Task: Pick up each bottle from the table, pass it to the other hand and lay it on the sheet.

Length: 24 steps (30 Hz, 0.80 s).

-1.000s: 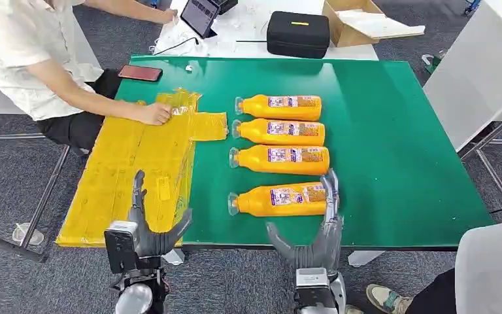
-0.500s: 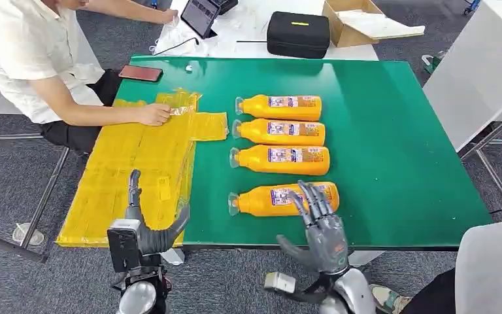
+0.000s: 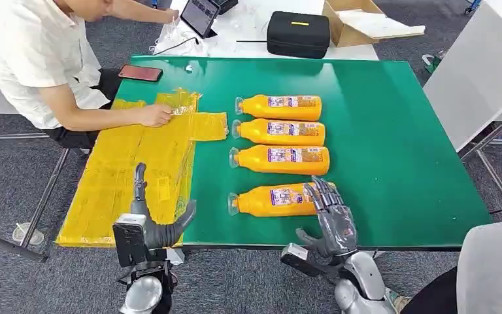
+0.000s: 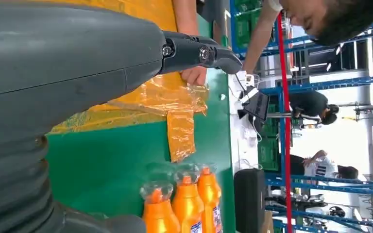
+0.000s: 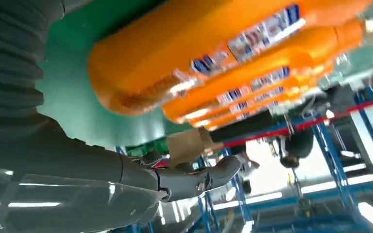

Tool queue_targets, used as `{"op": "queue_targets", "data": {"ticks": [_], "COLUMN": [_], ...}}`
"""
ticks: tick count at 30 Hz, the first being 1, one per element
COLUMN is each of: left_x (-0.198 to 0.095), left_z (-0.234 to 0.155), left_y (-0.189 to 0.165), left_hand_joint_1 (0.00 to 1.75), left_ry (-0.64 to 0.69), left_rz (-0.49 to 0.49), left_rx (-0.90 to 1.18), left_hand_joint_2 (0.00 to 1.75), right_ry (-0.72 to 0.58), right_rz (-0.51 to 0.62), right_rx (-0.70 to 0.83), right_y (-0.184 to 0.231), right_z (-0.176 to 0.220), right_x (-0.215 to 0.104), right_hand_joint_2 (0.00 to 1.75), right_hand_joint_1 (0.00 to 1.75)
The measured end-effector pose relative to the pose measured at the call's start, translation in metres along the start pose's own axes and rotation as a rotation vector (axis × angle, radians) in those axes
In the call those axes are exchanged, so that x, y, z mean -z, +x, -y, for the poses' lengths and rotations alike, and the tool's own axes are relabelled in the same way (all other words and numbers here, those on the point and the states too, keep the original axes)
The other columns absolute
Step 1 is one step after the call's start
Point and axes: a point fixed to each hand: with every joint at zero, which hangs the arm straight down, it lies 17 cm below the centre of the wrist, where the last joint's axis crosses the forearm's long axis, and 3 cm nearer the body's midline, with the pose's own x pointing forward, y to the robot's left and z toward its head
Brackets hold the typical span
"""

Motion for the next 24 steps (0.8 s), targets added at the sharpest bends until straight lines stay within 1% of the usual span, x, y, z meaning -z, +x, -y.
{"op": "queue_targets", "data": {"ticks": [7, 12, 20, 24], "left_x": [0.001, 0.001, 0.001, 0.0], "left_z": [0.011, 0.017, 0.02, 0.022], "left_y": [0.006, 0.009, 0.011, 0.012], "left_hand_joint_1": [0.0, 0.0, 0.0, 0.0], "left_ry": [-0.027, -0.037, -0.039, -0.039], "left_rz": [0.013, 0.017, 0.015, 0.014], "left_rx": [-0.021, -0.034, -0.046, -0.05], "left_hand_joint_2": [1.75, 1.75, 1.75, 1.75], "right_ry": [0.093, 0.125, 0.178, 0.216], "right_rz": [-0.005, -0.004, -0.011, -0.026], "right_rx": [-0.005, -0.017, -0.04, -0.09], "right_y": [-0.014, -0.019, -0.027, -0.038], "right_z": [-0.021, -0.029, -0.041, -0.046], "right_x": [0.008, 0.016, 0.018, 0.022], "right_hand_joint_2": [1.75, 1.75, 1.75, 1.75], "right_hand_joint_1": [0.0, 0.0, 0.0, 0.0]}}
